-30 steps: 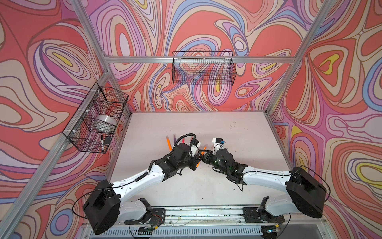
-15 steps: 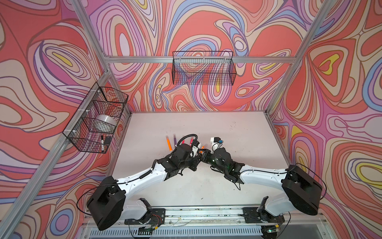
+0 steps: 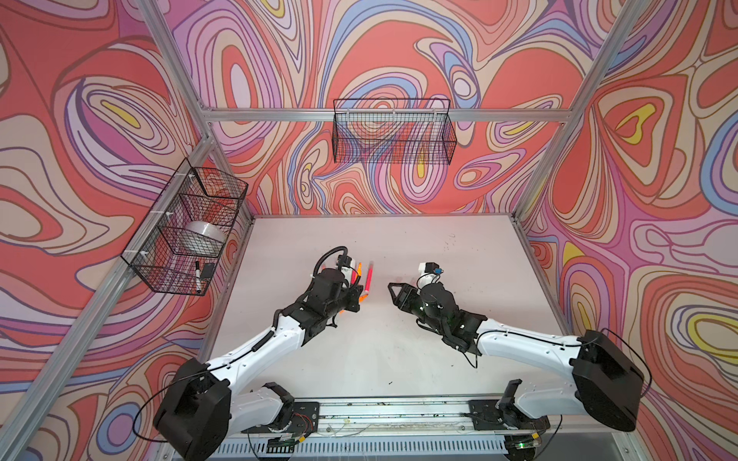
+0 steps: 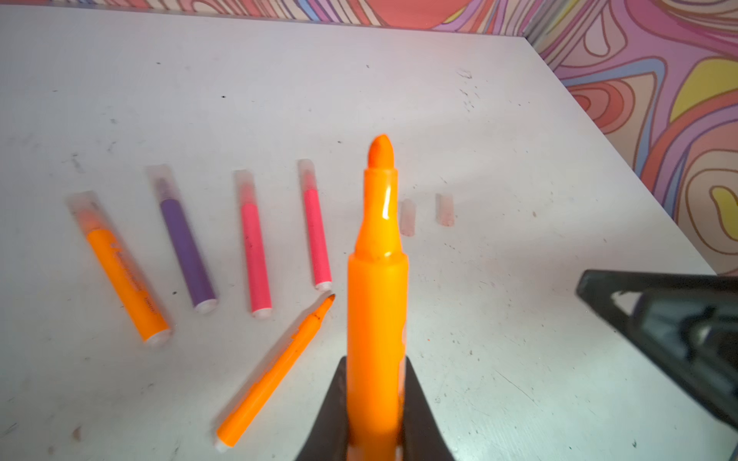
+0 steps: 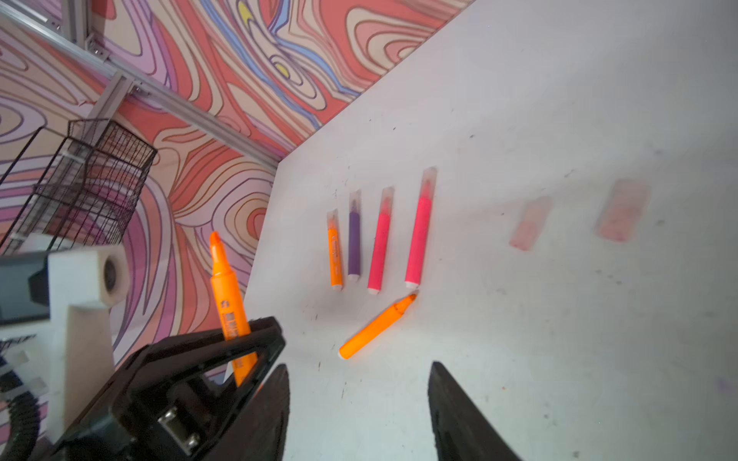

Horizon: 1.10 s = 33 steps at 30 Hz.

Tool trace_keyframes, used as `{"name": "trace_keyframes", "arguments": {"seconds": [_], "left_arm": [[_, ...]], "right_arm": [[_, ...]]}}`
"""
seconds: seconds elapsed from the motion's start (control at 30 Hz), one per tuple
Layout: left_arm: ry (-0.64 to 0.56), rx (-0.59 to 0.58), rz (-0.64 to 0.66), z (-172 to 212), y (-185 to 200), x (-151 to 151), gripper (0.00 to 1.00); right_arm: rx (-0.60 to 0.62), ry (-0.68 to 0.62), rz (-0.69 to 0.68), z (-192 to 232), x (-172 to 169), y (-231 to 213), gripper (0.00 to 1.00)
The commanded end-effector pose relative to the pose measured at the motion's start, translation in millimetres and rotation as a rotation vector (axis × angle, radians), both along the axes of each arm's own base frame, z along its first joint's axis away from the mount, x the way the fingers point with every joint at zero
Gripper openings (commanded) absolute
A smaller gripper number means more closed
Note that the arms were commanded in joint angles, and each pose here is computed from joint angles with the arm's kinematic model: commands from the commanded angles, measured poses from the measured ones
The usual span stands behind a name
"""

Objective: Insert the pens into the pen caps
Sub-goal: 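Hold the orange marker upright in the left gripper while the right reaches a cap, then grasp the translucent cap with the right gripper and lift it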

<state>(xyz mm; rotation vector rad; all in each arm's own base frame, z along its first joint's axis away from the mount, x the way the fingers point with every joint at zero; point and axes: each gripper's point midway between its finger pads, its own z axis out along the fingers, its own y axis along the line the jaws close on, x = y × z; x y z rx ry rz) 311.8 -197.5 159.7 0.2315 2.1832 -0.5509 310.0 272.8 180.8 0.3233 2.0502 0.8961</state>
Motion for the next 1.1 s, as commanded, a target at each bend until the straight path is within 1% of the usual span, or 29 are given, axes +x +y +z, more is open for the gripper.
{"name": "trace_keyframes", "arguments": {"seconds": [0.0, 0.2, 0.3, 0.47, 0.53, 0.7, 0.93, 1.07], "left_arm": [[-0.005, -0.030, -0.023, 3.9, -1.2, -10.5, 0.00], [-0.018, -0.068, -0.103, 10.2, -9.6, -23.1, 0.00], [-0.009, -0.073, -0.122, 9.1, -11.8, -26.6, 0.00], [-0.001, -0.078, -0.153, 6.8, -16.0, -30.1, 0.00], [0.002, -0.079, -0.159, 5.8, -17.1, -30.5, 0.00], [0.002, -0.077, -0.161, 2.8, -18.3, -28.5, 0.00], [0.006, -0.077, -0.158, 0.5, -19.5, -26.2, 0.00], [0.005, -0.079, -0.158, 0.1, -19.7, -26.3, 0.00]], "right_arm": [[-0.207, 0.065, -0.120, -24.6, 17.1, -40.7, 0.59], [-0.447, 0.213, -0.166, -57.0, 59.3, -56.2, 0.53], [-0.552, 0.277, -0.188, -73.8, 77.6, -61.4, 0.50], [-0.650, 0.358, -0.182, -105.1, 96.5, -63.7, 0.49], [-0.669, 0.381, -0.181, -114.7, 101.4, -64.7, 0.49], [-0.666, 0.424, -0.167, -132.3, 110.1, -66.8, 0.46], [-0.680, 0.451, -0.173, -146.6, 111.6, -71.5, 0.44], [-0.675, 0.471, -0.167, -156.2, 113.0, -72.8, 0.37]]}}
